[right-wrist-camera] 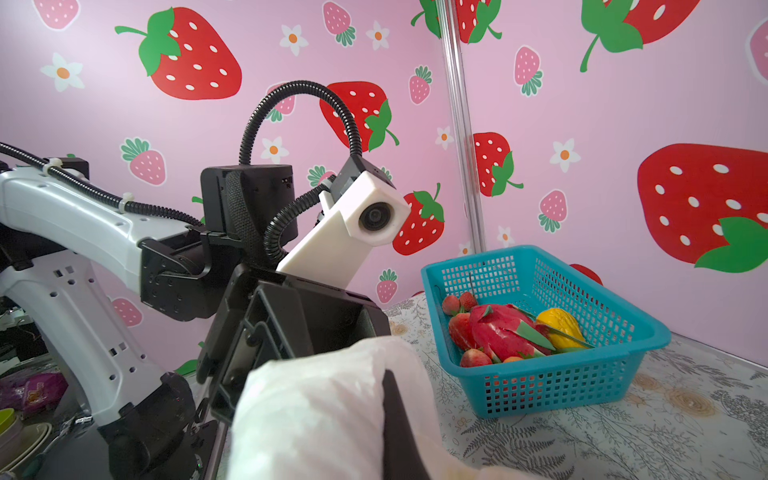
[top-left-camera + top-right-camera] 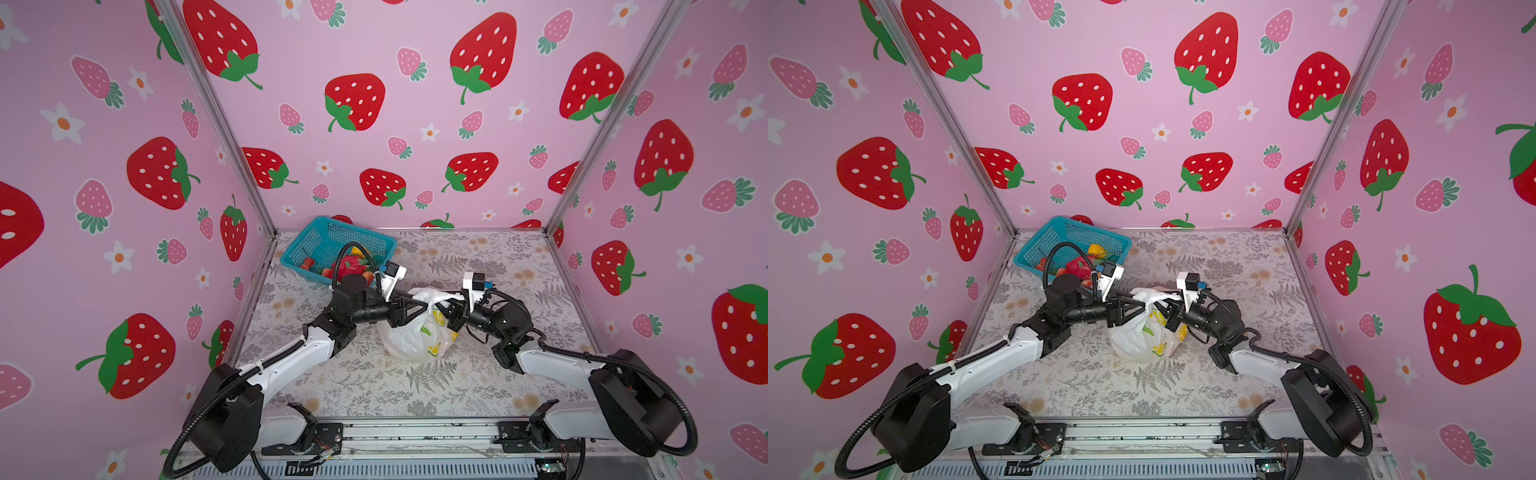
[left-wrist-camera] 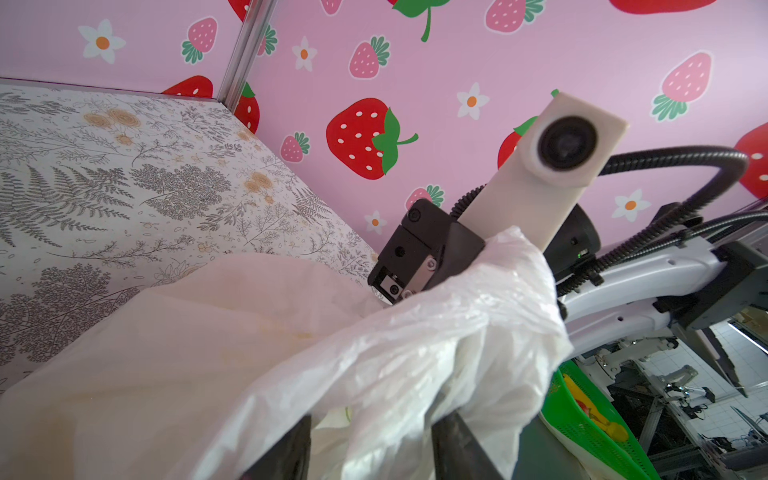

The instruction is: Place the fake fruits into the plastic bag and tie a complex knot

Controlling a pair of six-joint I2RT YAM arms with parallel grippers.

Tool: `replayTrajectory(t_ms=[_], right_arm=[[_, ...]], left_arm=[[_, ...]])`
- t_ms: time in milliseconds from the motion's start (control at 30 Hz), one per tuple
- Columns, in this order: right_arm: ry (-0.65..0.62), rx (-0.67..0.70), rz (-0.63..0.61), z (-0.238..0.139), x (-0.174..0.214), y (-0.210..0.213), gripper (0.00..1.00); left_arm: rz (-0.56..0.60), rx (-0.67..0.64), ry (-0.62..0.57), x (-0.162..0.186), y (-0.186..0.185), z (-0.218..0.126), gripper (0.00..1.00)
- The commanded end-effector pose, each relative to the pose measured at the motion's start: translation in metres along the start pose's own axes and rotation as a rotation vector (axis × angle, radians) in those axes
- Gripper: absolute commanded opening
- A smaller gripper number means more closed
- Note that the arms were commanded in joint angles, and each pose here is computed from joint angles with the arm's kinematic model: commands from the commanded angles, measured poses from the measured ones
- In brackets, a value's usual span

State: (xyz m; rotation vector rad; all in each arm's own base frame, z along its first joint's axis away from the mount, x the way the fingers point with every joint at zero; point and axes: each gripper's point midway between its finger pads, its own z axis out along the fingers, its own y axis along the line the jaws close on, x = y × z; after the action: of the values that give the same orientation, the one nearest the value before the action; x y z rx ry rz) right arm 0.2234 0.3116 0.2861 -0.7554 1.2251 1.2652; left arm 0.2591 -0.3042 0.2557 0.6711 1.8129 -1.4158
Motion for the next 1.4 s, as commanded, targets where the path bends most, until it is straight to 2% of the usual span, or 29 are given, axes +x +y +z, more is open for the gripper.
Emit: replayTrajectory(t_ms=[0, 233, 767, 900, 1067, 1167, 1333, 1367], right_arm=[[-0.038, -0.026, -0.055, 0.003, -0.019, 0.008, 0.0], [-0.034, -0.029, -0.06, 0.003, -0.017, 0.008, 0.0], [-0.036, -0.031, -0.058, 0.005, -0.017, 0.007, 0.0], [-0.035, -0.026, -0.062, 0.004, -0.017, 0.007, 0.0], [-0.026, -0.017, -0.068, 0.003, -0.014, 0.005, 0.0], [-0.021, -0.008, -0.071, 0.003, -0.013, 0.004, 0.0], [0.0, 0.04, -0.102, 0.001, -0.011, -0.003, 0.0], [0.009, 0.049, -0.11, 0.001, -0.01, -0.004, 0.04]], left_arm=[[0.052, 0.053, -0.062, -0.029, -0.022, -0.005, 0.44], [0.025, -0.014, -0.129, -0.046, -0.009, -0.016, 0.37], [-0.016, 0.031, -0.114, -0.043, -0.011, -0.011, 0.25], [-0.018, 0.028, -0.119, -0.045, -0.01, -0.011, 0.16], [-0.012, 0.005, -0.128, -0.046, -0.008, -0.013, 0.1], [-0.016, -0.006, -0.126, -0.045, -0.006, -0.013, 0.0], [-0.026, -0.05, -0.137, -0.045, 0.001, -0.015, 0.0], [-0.026, -0.062, -0.143, -0.045, 0.002, -0.016, 0.0]])
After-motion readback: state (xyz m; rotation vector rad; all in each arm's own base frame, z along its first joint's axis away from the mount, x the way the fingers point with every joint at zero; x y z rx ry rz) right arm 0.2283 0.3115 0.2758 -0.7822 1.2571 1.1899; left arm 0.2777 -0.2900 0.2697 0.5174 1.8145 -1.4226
